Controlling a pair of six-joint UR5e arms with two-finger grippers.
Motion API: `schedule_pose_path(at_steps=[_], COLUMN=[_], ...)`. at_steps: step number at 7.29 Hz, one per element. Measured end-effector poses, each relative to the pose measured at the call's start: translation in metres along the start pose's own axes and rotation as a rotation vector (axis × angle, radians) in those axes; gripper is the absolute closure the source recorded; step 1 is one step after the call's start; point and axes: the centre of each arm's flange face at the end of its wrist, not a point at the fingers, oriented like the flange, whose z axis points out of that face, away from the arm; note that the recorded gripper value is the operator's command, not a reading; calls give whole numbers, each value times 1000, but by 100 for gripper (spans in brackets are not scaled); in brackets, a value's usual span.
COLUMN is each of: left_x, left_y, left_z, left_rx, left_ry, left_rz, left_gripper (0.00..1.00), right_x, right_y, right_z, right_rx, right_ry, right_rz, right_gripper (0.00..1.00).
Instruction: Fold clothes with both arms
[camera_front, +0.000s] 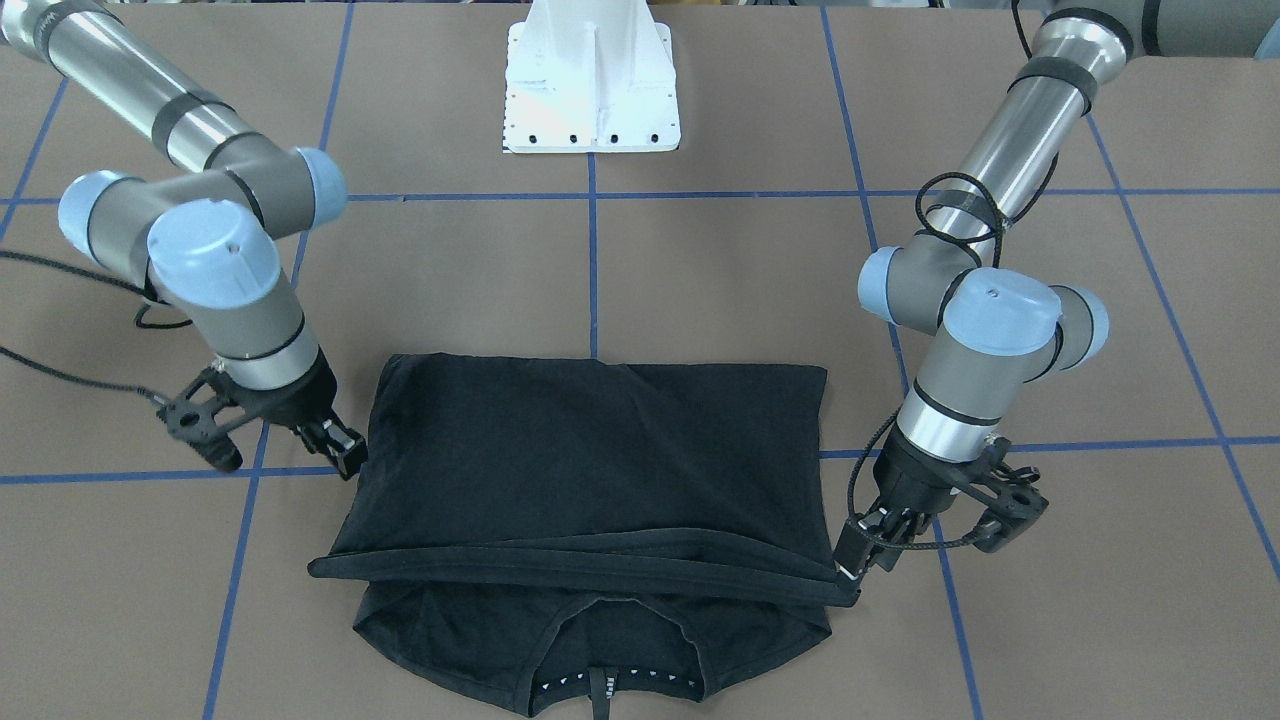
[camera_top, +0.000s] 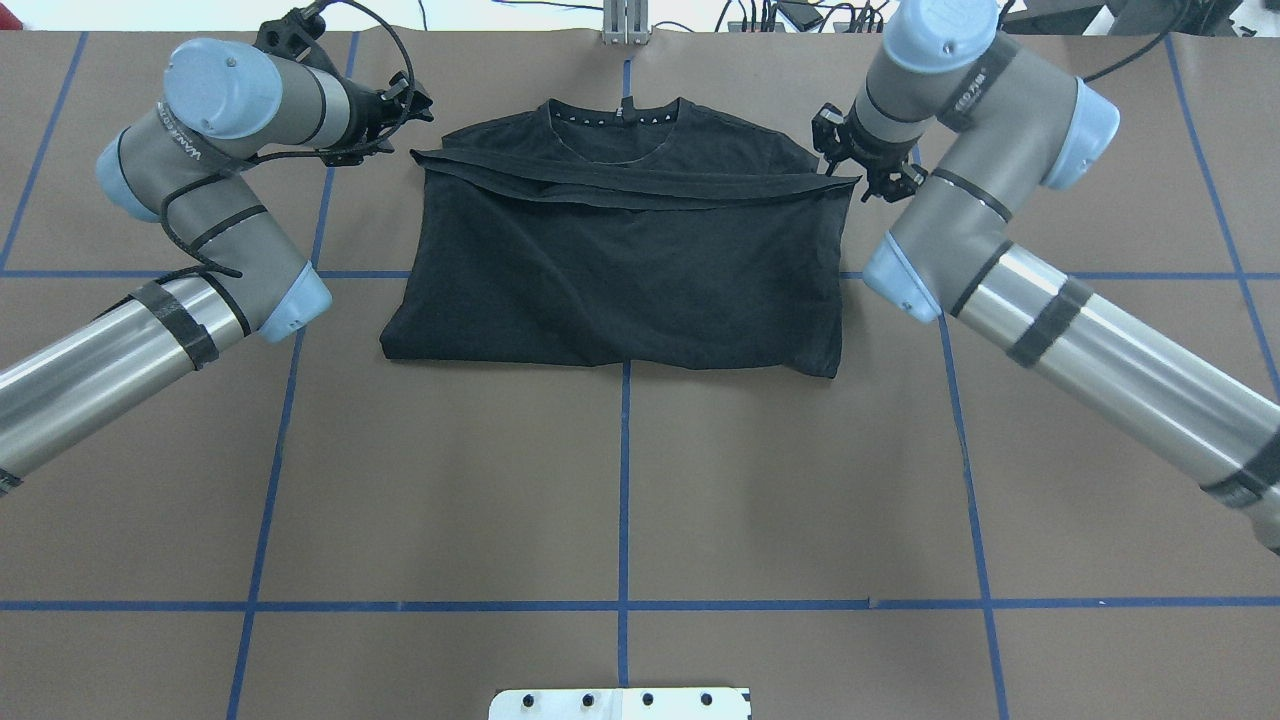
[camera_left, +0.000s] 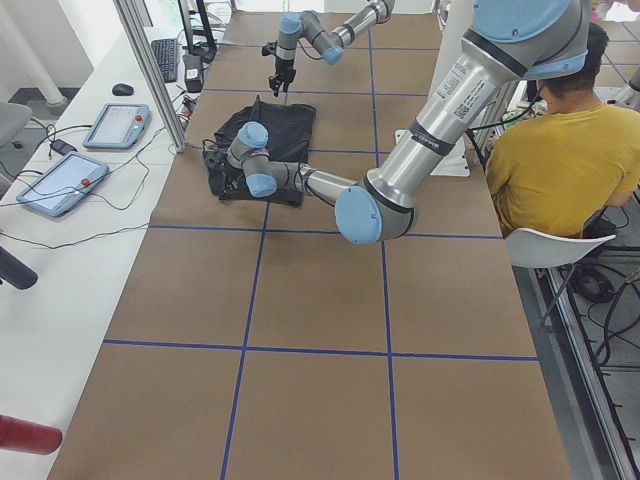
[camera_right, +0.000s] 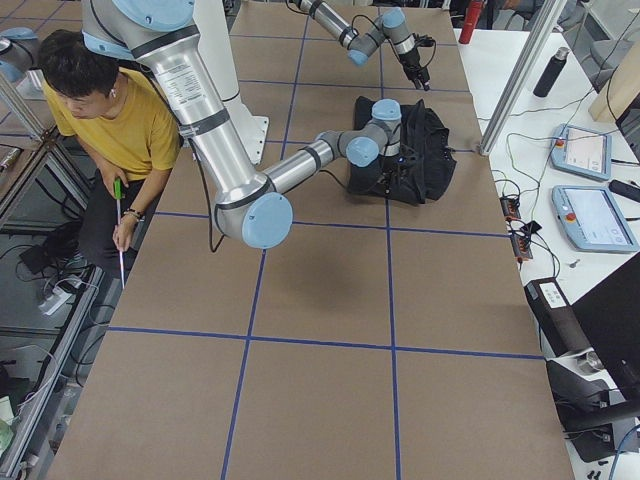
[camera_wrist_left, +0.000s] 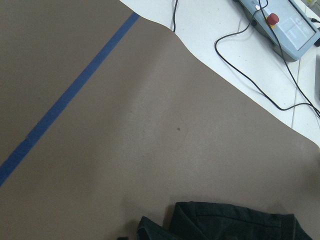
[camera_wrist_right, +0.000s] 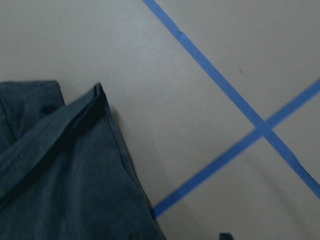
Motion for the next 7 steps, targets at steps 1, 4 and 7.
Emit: schedule_pose_path(at_steps=[1, 4, 7], left_x=[-1, 4, 0], left_y=[0, 1, 2], left_z=[-1, -9, -8], left_rx=[1, 4, 3], left_ry=[1, 16, 10], left_rz=[0, 3, 2], left_gripper=[29, 29, 29], right_x=[18, 37, 34], right_y=[31, 92, 96], right_z=[-13, 4, 17], right_rx=[-7, 17, 17], right_ry=[-24, -13, -26], right_rz=[1, -1, -6], right_gripper=[37, 38, 39])
